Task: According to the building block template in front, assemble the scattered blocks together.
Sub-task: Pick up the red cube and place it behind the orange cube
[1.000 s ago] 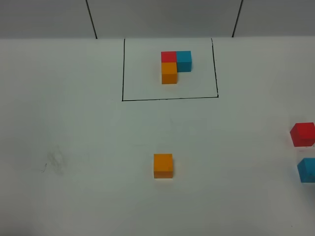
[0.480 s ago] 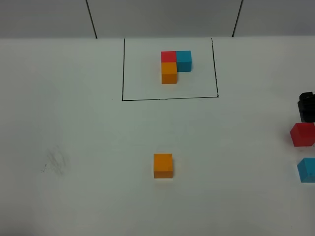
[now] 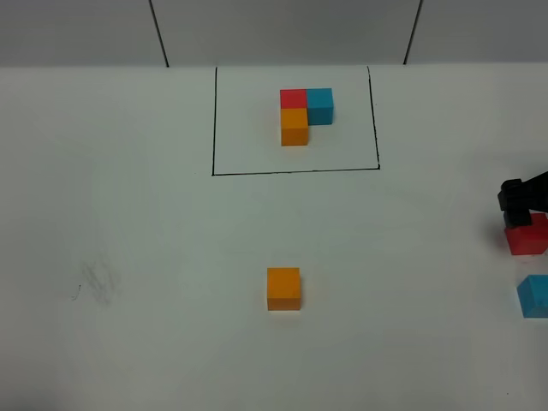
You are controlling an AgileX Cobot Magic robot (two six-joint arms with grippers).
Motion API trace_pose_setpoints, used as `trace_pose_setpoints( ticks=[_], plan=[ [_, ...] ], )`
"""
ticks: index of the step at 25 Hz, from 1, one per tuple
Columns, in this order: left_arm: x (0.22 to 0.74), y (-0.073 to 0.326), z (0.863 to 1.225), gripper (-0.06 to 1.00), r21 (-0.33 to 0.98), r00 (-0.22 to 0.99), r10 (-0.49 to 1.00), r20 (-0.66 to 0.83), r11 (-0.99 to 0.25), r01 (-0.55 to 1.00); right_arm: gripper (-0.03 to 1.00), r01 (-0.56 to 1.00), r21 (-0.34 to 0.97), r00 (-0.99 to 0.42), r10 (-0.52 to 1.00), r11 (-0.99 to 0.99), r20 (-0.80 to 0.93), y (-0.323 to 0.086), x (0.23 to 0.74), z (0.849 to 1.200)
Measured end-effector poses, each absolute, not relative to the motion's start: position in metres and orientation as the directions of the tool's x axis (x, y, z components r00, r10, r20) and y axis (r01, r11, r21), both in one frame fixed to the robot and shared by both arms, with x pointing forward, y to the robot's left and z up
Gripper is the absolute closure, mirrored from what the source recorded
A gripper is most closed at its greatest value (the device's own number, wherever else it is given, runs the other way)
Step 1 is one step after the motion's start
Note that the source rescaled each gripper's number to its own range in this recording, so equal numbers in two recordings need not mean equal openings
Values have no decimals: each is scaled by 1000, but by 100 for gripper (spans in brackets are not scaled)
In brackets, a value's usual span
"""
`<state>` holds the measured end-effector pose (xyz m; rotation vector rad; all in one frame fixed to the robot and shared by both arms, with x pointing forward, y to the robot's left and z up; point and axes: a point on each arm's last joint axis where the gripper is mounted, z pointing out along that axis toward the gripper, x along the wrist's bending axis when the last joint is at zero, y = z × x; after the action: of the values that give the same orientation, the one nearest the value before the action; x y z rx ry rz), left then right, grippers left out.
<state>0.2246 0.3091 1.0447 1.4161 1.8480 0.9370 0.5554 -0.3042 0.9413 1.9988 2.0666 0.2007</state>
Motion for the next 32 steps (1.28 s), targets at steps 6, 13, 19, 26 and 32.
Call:
trace_pose_setpoints(
  ticks=[6, 13, 19, 26, 32],
  plan=[
    [225, 309, 1045, 32, 830, -232, 971, -54, 173, 530, 7, 969, 243, -23, 997, 41, -77, -303, 562, 917],
    [225, 309, 1045, 32, 830, -232, 971, -54, 173, 530, 17, 976, 216, -15, 998, 28, -61, -302, 565, 899],
    [225, 309, 1045, 32, 830, -232, 971, -54, 173, 530, 77, 979, 202, -14, 998, 25, -58, -302, 566, 891],
    [225, 309, 1045, 32, 830, -232, 971, -54, 173, 530, 77, 945, 317, -63, 996, 80, -62, -285, 563, 932],
    [225, 309, 1045, 32, 830, -232, 971, -54, 173, 530, 77, 928, 366, 41, 997, -63, 68, -235, 553, 958]
  ],
)
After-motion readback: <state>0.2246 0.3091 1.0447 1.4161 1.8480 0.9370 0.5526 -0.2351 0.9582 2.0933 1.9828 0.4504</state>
